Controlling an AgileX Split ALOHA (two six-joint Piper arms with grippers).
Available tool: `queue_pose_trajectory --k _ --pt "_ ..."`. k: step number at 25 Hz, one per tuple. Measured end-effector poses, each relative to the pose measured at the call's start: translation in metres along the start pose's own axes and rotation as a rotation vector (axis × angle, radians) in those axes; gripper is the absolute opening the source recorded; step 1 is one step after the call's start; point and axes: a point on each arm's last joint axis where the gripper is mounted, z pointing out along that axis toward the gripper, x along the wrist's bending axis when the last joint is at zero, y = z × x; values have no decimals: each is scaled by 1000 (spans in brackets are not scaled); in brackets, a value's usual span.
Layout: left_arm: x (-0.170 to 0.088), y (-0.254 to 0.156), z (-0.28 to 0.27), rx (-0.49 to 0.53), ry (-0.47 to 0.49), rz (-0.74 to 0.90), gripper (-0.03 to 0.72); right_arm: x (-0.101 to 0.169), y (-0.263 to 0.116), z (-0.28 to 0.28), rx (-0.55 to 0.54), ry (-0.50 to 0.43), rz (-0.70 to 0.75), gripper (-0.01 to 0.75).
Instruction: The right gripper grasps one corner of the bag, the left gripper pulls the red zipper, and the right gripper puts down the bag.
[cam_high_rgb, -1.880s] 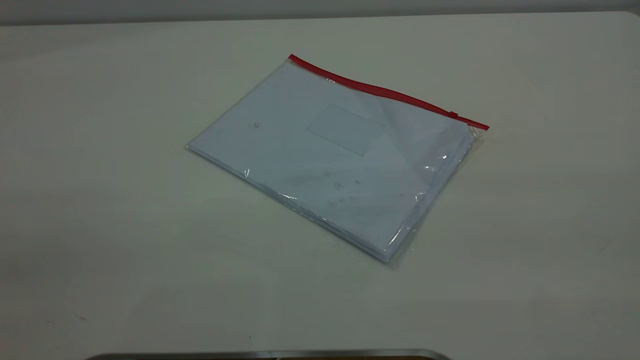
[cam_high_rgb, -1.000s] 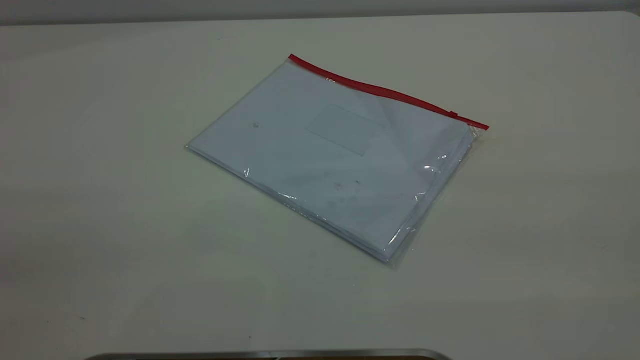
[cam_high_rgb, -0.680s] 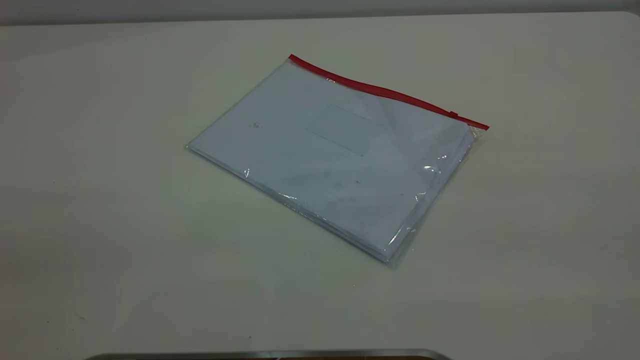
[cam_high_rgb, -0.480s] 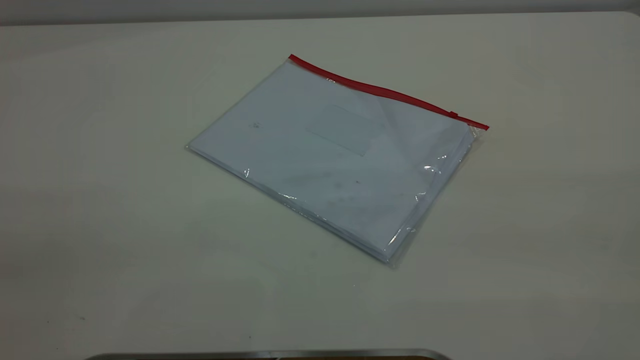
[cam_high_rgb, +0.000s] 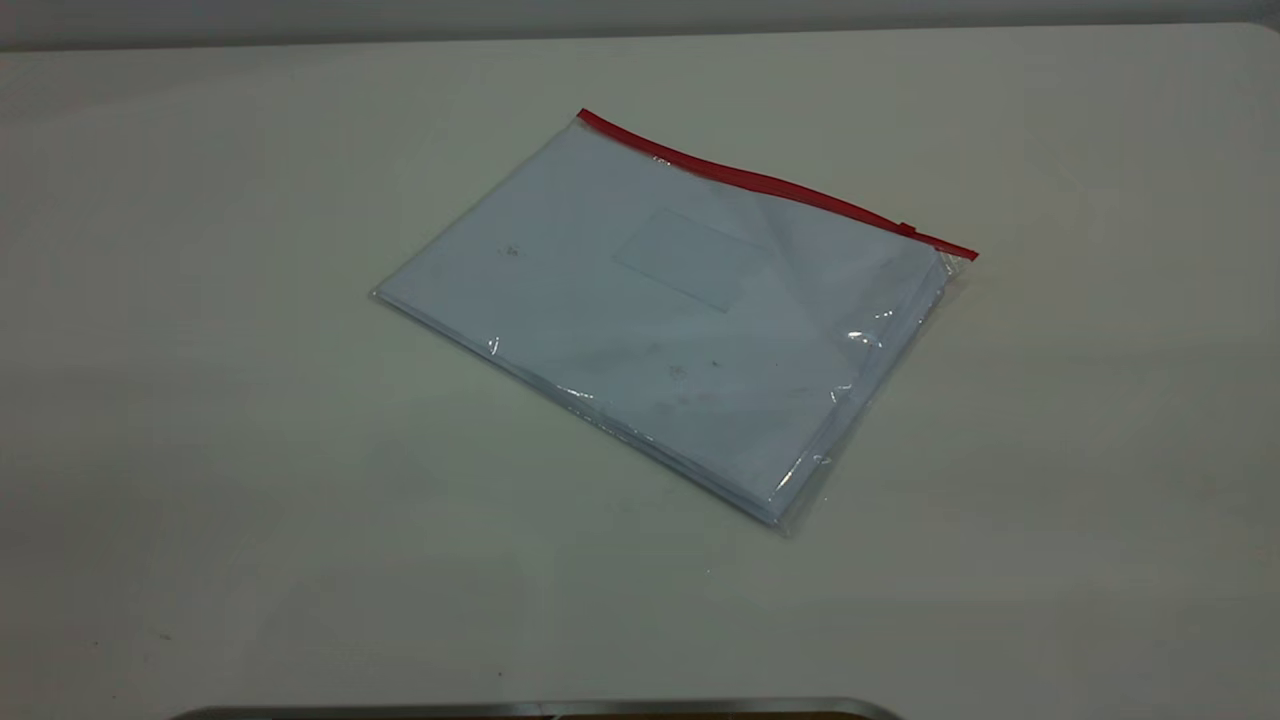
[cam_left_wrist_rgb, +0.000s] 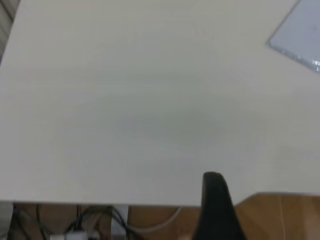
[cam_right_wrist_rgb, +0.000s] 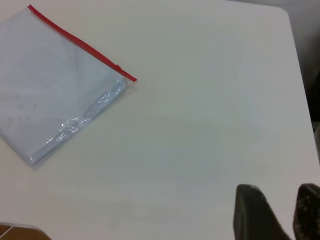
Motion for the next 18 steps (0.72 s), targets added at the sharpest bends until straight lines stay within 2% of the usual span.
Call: queue_pose_trajectory --k 2,7,11,15,18 --pt "0 19 2 6 0 0 580 0 0 0 -1 0 0 237" --pt "1 83 20 128 -1 0 580 2 1 1 7 27 14 237" --pt "1 133 48 231 -2 -1 580 0 17 11 102 37 23 267" --pt "-2 173 80 291 -33 -22 580 -4 51 26 142 41 36 355" --pt "-6 195 102 298 -84 -27 580 -6 77 49 166 68 74 444"
